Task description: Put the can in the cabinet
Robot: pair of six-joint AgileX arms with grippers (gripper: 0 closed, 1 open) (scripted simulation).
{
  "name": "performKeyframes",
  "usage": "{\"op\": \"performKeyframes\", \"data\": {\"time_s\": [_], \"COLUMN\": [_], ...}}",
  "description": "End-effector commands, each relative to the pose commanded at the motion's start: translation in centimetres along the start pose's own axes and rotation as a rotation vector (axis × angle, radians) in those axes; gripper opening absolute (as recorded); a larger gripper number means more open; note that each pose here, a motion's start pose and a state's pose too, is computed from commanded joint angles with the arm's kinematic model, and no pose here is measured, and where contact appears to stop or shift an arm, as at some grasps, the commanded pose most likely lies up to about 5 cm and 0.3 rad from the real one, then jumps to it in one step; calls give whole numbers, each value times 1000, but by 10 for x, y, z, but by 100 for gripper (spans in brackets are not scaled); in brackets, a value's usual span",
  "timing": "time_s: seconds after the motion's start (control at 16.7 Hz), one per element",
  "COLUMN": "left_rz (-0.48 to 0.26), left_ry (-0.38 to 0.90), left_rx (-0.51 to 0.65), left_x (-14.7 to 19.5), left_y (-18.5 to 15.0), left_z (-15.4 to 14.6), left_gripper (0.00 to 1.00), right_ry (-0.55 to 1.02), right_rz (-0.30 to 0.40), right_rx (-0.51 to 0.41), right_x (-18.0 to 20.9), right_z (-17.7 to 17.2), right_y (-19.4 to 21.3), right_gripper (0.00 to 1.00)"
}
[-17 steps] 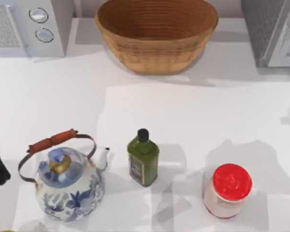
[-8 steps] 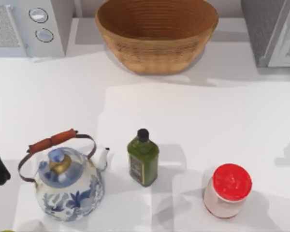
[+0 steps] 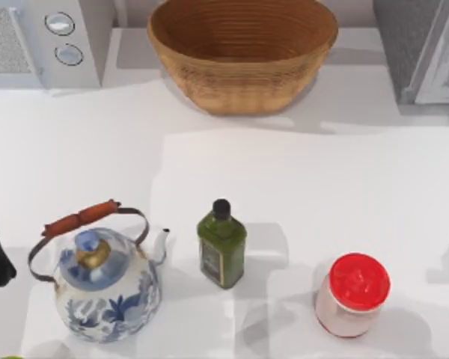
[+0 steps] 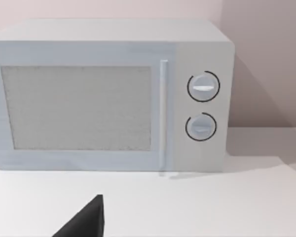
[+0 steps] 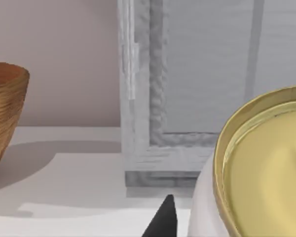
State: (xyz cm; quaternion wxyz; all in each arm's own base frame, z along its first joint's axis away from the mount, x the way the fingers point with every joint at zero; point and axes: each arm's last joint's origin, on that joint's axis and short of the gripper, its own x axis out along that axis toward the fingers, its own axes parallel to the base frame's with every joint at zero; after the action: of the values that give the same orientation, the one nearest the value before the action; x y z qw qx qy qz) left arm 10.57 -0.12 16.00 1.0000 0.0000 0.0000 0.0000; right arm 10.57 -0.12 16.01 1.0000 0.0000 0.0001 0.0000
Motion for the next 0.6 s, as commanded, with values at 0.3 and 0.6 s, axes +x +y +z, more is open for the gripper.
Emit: {"op": "performKeyframes", "data": {"time_s": [0.3, 0.6], "left_rz": [0, 0], "left_ry": [0, 0], "left_rx": [0, 0], "left_x": [0, 0], "left_y": [0, 0], "left_z": [0, 0], "left_gripper": [100, 100], "right_ry": [0, 34], "right_rz": [-1, -8], "right_rx": [1, 1], "right_x": [0, 1], "right_z": [1, 37], "right_y": [0, 1], "right_gripper": [0, 0]}}
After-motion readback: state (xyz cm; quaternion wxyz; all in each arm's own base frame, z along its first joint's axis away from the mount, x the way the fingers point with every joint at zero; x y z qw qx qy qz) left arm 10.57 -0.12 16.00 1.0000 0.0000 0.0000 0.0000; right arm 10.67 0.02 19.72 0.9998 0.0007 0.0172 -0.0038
